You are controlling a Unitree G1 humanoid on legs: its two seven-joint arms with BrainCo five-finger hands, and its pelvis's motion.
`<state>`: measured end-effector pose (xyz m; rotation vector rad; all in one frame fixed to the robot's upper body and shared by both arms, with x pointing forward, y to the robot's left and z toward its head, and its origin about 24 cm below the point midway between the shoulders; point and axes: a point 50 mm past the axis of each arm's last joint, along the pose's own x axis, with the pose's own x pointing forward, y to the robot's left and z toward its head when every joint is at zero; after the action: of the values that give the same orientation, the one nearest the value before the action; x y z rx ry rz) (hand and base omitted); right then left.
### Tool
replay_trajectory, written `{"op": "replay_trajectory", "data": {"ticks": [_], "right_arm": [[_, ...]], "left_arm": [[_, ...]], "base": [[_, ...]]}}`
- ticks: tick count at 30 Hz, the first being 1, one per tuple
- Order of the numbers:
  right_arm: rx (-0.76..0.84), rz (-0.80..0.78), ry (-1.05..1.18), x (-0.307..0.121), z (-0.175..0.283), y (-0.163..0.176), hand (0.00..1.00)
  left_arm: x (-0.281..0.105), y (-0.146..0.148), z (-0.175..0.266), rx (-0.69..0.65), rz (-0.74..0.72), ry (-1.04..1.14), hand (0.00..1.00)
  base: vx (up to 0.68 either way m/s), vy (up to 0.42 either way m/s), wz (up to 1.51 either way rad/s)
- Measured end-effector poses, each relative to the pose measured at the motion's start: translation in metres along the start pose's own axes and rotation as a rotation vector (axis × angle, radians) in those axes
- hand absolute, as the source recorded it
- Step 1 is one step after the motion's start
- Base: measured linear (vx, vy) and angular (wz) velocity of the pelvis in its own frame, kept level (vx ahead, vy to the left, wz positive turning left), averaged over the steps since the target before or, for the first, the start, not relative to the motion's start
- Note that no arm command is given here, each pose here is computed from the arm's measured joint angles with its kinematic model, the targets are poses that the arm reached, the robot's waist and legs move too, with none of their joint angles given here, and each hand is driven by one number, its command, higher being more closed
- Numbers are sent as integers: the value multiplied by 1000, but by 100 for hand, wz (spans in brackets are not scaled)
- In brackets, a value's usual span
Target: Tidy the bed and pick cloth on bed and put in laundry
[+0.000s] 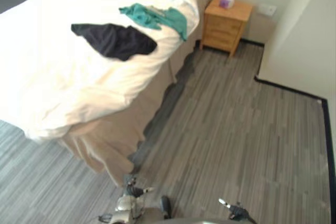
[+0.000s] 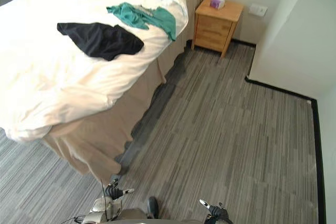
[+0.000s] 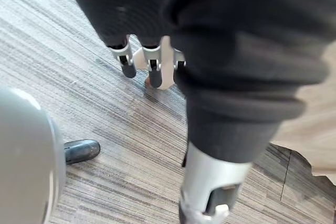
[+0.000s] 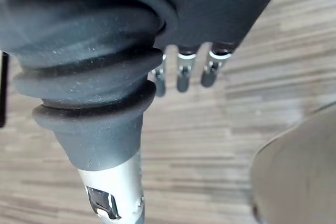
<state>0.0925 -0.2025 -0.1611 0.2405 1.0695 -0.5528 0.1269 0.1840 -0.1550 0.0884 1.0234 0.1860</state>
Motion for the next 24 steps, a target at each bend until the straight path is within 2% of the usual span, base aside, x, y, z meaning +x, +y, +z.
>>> {"op": "replay_trajectory", "data": {"ticks": [6, 9, 13, 18, 24], "right_arm": [[-20, -18, -29, 2, 9, -9, 0], [-9, -12, -17, 2, 6, -7, 0], [-20, -29, -38, 3, 12, -16, 0], [-111, 11, -65, 3, 16, -10, 0], [-136, 11, -60, 3, 14, -11, 0]], "left_arm": [[-3, 3, -13, -3, 10, 39, 0], [-3, 11, -17, -45, 45, 52, 0], [-5, 0, -20, -133, 40, 67, 0], [-6, 2, -18, -181, 59, 30, 0], [-6, 2, -14, -151, 44, 12, 0]], "base": [[331, -141, 86], [367, -404, 113], [294, -435, 92], [197, -360, 122], [3, -171, 105]]}}
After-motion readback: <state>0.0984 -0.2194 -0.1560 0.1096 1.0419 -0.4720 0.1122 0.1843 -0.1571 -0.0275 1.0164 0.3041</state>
